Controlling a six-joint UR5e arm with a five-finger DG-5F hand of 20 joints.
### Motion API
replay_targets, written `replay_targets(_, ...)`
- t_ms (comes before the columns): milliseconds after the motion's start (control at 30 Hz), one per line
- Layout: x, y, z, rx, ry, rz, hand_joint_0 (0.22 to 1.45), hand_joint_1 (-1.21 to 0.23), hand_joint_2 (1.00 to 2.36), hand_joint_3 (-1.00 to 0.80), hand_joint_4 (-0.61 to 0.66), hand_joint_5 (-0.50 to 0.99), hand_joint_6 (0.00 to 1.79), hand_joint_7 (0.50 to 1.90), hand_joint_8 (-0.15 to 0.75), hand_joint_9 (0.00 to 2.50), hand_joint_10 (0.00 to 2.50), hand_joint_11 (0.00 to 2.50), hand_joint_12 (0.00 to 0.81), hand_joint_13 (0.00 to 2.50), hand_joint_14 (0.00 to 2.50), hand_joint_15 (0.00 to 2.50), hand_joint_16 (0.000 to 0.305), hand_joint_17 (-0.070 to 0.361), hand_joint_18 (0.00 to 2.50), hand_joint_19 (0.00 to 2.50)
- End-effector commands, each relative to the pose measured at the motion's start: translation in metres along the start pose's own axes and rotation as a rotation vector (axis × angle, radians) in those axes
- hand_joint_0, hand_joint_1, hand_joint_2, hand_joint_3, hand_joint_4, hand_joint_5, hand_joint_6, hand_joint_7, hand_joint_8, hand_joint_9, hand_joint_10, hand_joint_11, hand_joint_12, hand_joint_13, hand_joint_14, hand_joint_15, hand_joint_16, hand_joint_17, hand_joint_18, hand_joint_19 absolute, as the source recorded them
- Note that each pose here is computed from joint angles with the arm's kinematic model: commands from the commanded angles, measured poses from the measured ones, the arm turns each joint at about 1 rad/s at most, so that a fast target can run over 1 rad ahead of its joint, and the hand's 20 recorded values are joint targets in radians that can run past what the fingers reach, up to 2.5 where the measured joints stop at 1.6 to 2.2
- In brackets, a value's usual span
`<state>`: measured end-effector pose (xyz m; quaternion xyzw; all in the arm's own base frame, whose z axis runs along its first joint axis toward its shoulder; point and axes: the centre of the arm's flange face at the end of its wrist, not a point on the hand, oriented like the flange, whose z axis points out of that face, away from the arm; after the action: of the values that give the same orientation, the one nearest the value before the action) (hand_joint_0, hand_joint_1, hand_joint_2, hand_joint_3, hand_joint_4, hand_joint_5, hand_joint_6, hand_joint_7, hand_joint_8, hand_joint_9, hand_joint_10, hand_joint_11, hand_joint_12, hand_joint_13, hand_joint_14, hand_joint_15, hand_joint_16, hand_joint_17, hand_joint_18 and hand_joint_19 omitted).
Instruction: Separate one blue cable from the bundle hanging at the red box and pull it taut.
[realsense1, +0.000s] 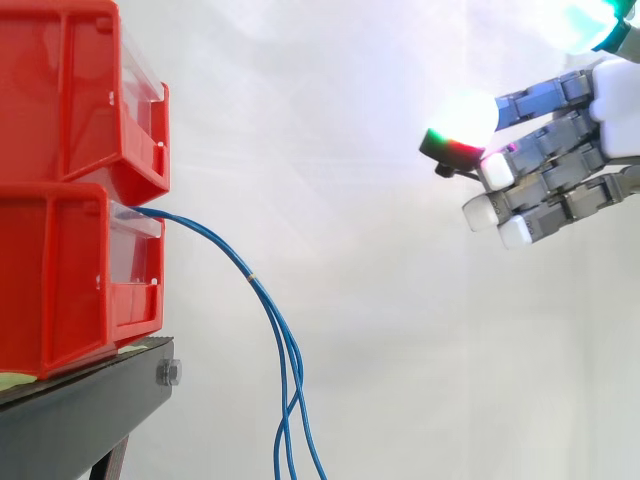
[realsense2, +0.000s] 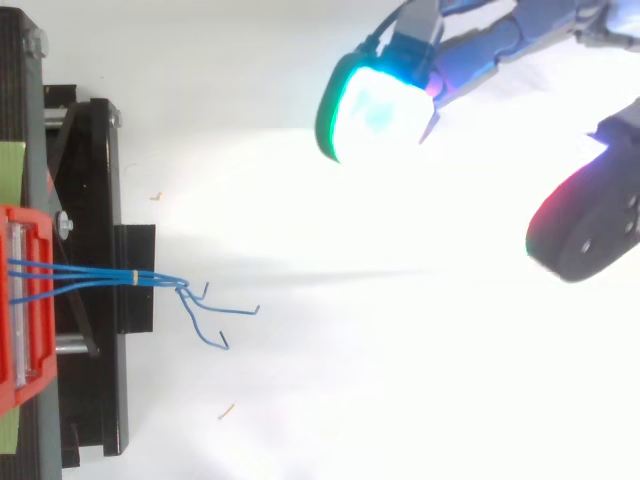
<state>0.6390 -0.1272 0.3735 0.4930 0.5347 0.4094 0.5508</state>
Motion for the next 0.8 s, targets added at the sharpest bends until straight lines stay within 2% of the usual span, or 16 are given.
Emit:
replay_targets(0,0.013,0.001,0.008,-0.03,-0.007,-0.003,0.52,-0.75,1.0,-0.5,0.2,-0.23,0.5,0.95,0.3,0.56,0.01,0.54,0.353,0.57,0.01,0.33,0.039,0.087,0.48,0.31)
replay_targets(67,0.018,-0.005,0.011,-0.027,-0.008,-0.009,0.52,-0.75,1.0,-0.5,0.2,-0.22,0.5,0.95,0.309,0.59,0.01,0.56,0.354,0.6,0.01,0.34,0.039,0.087,0.51,0.31)
replay_targets(100,0.035,-0.017,0.022,-0.025,-0.01,-0.009,0.52,-0.75,1.0,-0.5,0.21,-0.22,0.5,0.95,0.308,0.59,0.01,0.56,0.355,0.61,0.01,0.35,0.039,0.087,0.52,0.31)
replay_targets(167,0.046,-0.03,0.028,-0.011,-0.01,-0.005,0.52,-0.75,1.0,-0.5,0.21,-0.21,0.5,0.95,0.312,0.66,0.01,0.57,0.342,0.67,0.01,0.36,0.036,0.082,0.58,0.3)
replay_targets(200,0.046,-0.03,0.028,-0.011,-0.01,-0.005,0.52,-0.75,1.0,-0.5,0.21,-0.21,0.5,0.95,0.311,0.66,0.01,0.56,0.343,0.67,0.01,0.35,0.036,0.081,0.58,0.3)
replay_targets(233,0.055,-0.043,0.034,0.0,-0.014,0.005,0.51,-0.75,1.0,-0.5,0.21,-0.21,0.5,0.95,0.314,0.68,0.01,0.57,0.338,0.69,0.01,0.36,0.035,0.079,0.6,0.28)
replay_targets(300,0.062,-0.053,0.042,-0.009,-0.024,0.027,0.51,-0.75,1.0,-0.5,0.21,-0.21,0.5,0.95,0.314,0.69,0.01,0.57,0.334,0.69,0.01,0.36,0.035,0.078,0.6,0.27)
replay_targets(367,0.077,-0.065,0.055,-0.048,-0.044,0.046,0.51,-0.74,1.0,-0.5,0.22,-0.21,0.5,0.95,0.316,0.69,0.01,0.57,0.337,0.7,0.01,0.36,0.034,0.077,0.6,0.27)
replay_targets(433,0.083,-0.071,0.059,-0.053,-0.05,0.04,0.51,-0.74,1.0,-0.5,0.22,-0.21,0.5,0.95,0.316,0.69,0.01,0.57,0.334,0.7,0.01,0.36,0.034,0.077,0.6,0.26)
replay_targets(467,0.088,-0.073,0.065,-0.066,-0.064,0.035,0.51,-0.73,1.0,-0.5,0.22,-0.21,0.5,0.95,0.317,0.7,0.01,0.58,0.334,0.7,0.01,0.37,0.034,0.077,0.6,0.26)
replay_targets(500,0.089,-0.075,0.066,-0.063,-0.069,0.032,0.51,-0.73,1.0,-0.5,0.22,-0.21,0.5,0.95,0.318,0.7,0.01,0.57,0.328,0.72,0.01,0.37,0.034,0.076,0.6,0.25)
replay_targets(533,0.094,-0.085,0.07,-0.052,-0.075,0.028,0.51,-0.72,1.0,-0.5,0.23,-0.21,0.5,0.95,0.321,0.71,0.01,0.57,0.325,0.73,0.01,0.37,0.033,0.075,0.61,0.25)
replay_targets(600,0.097,-0.088,0.074,-0.048,-0.086,0.031,0.51,-0.72,1.0,-0.5,0.23,-0.21,0.5,0.95,0.323,0.72,0.01,0.57,0.327,0.74,0.01,0.37,0.033,0.074,0.61,0.24)
replay_targets(667,0.102,-0.098,0.079,-0.037,-0.094,0.029,0.51,-0.71,1.0,-0.5,0.23,-0.2,0.5,0.95,0.322,0.72,0.01,0.57,0.326,0.75,0.01,0.38,0.033,0.073,0.62,0.24)
replay_targets(733,0.104,-0.103,0.084,-0.038,-0.111,0.04,0.51,-0.7,1.0,-0.5,0.23,-0.2,0.5,0.95,0.326,0.72,0.01,0.57,0.328,0.75,0.01,0.38,0.032,0.073,0.62,0.25)
replay_targets(767,0.104,-0.108,0.091,-0.038,-0.132,0.051,0.51,-0.7,1.0,-0.5,0.23,-0.2,0.5,0.95,0.325,0.72,0.02,0.57,0.329,0.76,0.01,0.38,0.032,0.073,0.62,0.24)
